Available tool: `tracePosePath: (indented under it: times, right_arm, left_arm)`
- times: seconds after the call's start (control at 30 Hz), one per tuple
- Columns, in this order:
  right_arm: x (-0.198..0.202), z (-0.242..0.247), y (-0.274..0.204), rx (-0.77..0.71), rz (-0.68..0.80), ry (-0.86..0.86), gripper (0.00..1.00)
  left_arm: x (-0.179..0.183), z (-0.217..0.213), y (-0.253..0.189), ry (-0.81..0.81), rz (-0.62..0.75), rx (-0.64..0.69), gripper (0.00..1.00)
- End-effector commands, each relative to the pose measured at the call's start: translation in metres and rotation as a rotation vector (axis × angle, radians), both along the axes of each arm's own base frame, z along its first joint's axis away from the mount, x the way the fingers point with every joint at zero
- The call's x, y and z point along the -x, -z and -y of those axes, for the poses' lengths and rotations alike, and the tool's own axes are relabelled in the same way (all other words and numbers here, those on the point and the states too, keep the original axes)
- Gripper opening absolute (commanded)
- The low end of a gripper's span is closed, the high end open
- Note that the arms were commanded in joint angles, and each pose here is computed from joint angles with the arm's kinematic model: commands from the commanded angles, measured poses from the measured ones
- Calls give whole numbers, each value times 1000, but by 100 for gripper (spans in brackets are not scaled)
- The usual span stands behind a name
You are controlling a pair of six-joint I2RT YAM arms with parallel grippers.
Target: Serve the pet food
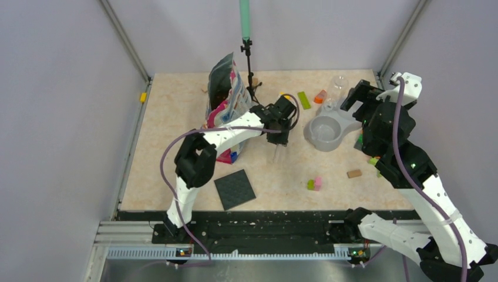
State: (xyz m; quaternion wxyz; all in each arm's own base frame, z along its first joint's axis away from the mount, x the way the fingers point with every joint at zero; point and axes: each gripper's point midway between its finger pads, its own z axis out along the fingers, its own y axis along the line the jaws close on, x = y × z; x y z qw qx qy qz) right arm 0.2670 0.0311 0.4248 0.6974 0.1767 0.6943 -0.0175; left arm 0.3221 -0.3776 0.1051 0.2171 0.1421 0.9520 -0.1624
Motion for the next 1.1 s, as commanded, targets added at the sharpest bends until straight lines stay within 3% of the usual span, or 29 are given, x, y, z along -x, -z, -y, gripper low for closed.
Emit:
tracePosePath:
  times: [0.0, 0.33, 0.4, 0.5, 0.57, 0.8, 1.07]
  right_arm:
    - [3, 1, 2, -18, -4, -8, 89]
    - [2, -1, 2, -38, 10, -17, 89]
    - [2, -2, 5, -44, 6, -15, 89]
    - [2, -2, 8, -58, 1, -15, 89]
    - [3, -2, 10, -66, -2, -12, 89]
    - [-4, -7, 21, -74, -12, -11, 88]
    - [-28, -33, 20, -81, -4, -70, 87]
  left_arm:
    - [-33, 31, 0, -85, 62, 86, 0]
    - [-70, 28, 40, -290, 69, 25, 2]
    - [-70, 30, 40, -286, 69, 30, 20]
    - [-68, 29, 40, -276, 46, 42, 61]
    - [-66, 28, 35, -259, 37, 55, 69]
    - [-61, 34, -35, -166, 95, 159, 71]
    - [-21, 29, -205, 42, 270, 436, 65]
